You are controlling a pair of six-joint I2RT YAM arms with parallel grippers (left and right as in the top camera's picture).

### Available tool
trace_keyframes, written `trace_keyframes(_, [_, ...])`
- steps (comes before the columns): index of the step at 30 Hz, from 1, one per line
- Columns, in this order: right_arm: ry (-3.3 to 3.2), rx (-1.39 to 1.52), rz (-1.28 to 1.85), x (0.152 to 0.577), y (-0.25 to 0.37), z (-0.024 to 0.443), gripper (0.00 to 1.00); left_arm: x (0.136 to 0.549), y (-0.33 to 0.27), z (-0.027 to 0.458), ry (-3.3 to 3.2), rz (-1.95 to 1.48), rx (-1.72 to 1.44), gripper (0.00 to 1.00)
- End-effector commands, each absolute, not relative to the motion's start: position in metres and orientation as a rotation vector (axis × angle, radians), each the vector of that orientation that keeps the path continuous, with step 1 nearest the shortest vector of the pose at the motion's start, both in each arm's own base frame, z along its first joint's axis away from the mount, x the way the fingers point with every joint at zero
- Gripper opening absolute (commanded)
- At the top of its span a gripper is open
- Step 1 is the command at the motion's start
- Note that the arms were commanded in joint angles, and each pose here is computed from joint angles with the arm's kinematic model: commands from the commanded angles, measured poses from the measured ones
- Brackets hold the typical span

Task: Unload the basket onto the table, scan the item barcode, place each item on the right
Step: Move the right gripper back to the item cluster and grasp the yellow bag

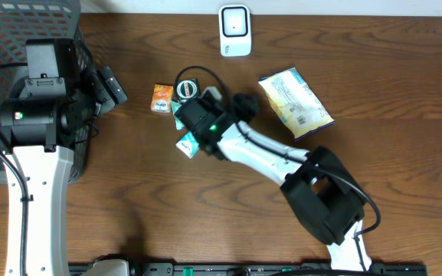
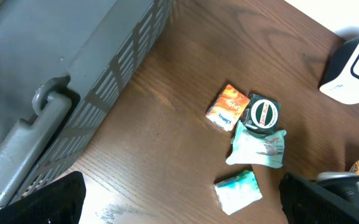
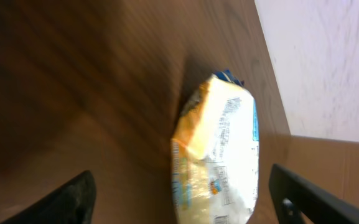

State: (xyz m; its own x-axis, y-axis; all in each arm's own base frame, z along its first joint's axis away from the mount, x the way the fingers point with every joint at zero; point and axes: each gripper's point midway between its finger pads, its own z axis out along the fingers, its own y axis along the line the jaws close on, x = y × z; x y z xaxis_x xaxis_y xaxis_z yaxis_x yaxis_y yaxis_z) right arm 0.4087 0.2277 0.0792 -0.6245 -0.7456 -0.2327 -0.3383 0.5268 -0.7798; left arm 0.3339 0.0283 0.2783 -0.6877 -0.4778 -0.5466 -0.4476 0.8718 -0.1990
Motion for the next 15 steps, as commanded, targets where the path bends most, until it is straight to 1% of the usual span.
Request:
trace_keyframes(1, [2.237, -0.73, -0.965, 0.43, 0.198, 0.101, 0.87, 0.332, 0.031, 0.28, 2.422, -0.062, -0.684, 0.98])
trace_keyframes(5, [2.313, -0.718, -0.926, 0.44, 0.177, 0.092, 0.87, 0.332, 0.031, 0.28, 2.422, -0.062, -0.684, 0.98])
trace_keyframes(10, [2.44, -0.704, -0.767, 0.446, 0.162, 0.069, 0.88, 0.332, 0.031, 0.28, 2.422, -0.062, -0.684, 0.98])
trace_keyframes(15, [2.506, -0.609, -0.581, 0.46, 0.152, 0.056, 0.89, 0.332, 0.031, 0.28, 2.422, -0.062, -0.685, 0.98])
